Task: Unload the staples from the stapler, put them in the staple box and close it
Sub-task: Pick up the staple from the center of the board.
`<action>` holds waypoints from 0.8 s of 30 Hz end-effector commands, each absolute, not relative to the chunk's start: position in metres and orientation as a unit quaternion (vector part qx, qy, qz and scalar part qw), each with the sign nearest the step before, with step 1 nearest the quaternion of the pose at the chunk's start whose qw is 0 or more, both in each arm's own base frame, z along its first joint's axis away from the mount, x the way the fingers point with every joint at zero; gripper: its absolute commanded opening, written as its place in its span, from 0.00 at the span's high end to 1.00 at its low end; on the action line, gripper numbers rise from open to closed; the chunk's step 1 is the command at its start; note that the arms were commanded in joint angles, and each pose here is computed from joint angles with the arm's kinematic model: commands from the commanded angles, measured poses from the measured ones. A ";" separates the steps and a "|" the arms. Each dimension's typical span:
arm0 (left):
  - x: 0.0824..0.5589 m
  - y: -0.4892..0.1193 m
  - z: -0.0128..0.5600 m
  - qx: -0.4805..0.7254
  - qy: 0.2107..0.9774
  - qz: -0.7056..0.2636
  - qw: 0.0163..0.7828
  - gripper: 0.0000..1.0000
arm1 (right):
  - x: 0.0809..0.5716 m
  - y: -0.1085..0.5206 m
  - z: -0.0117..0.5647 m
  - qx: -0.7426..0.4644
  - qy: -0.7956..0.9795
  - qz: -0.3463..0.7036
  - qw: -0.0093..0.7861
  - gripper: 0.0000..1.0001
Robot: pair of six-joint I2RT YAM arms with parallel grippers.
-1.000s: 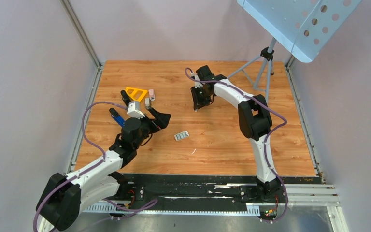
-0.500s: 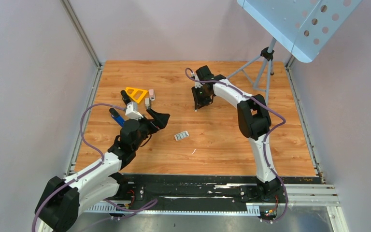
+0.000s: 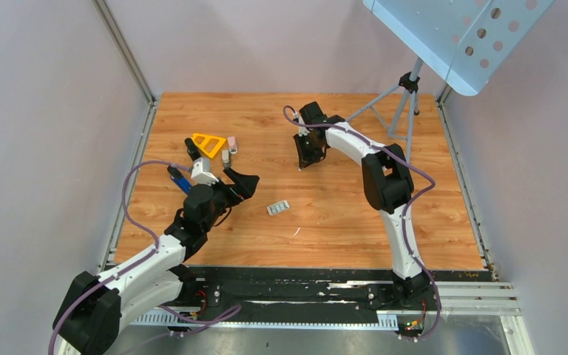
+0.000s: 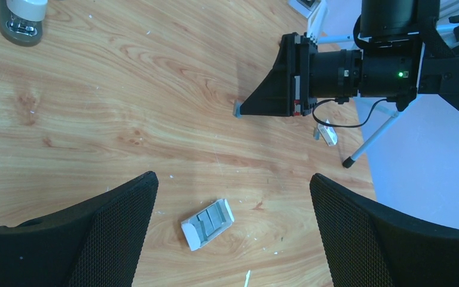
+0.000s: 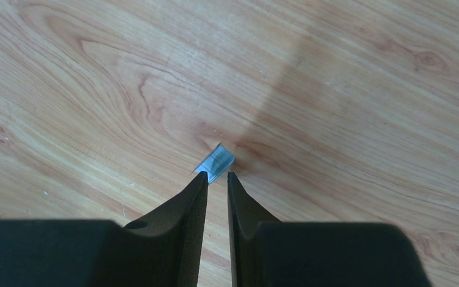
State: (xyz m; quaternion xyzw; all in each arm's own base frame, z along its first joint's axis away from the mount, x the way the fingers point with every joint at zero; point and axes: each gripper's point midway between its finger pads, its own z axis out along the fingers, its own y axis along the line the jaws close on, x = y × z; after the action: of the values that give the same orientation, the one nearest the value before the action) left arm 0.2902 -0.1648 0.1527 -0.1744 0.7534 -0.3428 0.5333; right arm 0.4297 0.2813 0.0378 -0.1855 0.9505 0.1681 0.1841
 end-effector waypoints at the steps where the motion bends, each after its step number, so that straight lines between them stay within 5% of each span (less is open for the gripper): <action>1: 0.290 -0.158 0.151 -0.185 0.750 -0.336 0.539 0.00 | 0.431 0.283 0.028 -0.183 0.954 0.159 0.177 0.79; 24: 0.293 -0.159 0.149 -0.182 0.753 -0.333 0.538 0.00 | 0.428 0.271 0.014 -0.205 0.955 0.130 0.171 0.93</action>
State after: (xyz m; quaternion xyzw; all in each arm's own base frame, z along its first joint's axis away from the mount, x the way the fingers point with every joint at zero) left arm 0.2901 -0.1647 0.1528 -0.1765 0.7527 -0.3439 0.5330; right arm 0.4331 0.2778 0.0305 -0.1944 0.9506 0.1544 0.1862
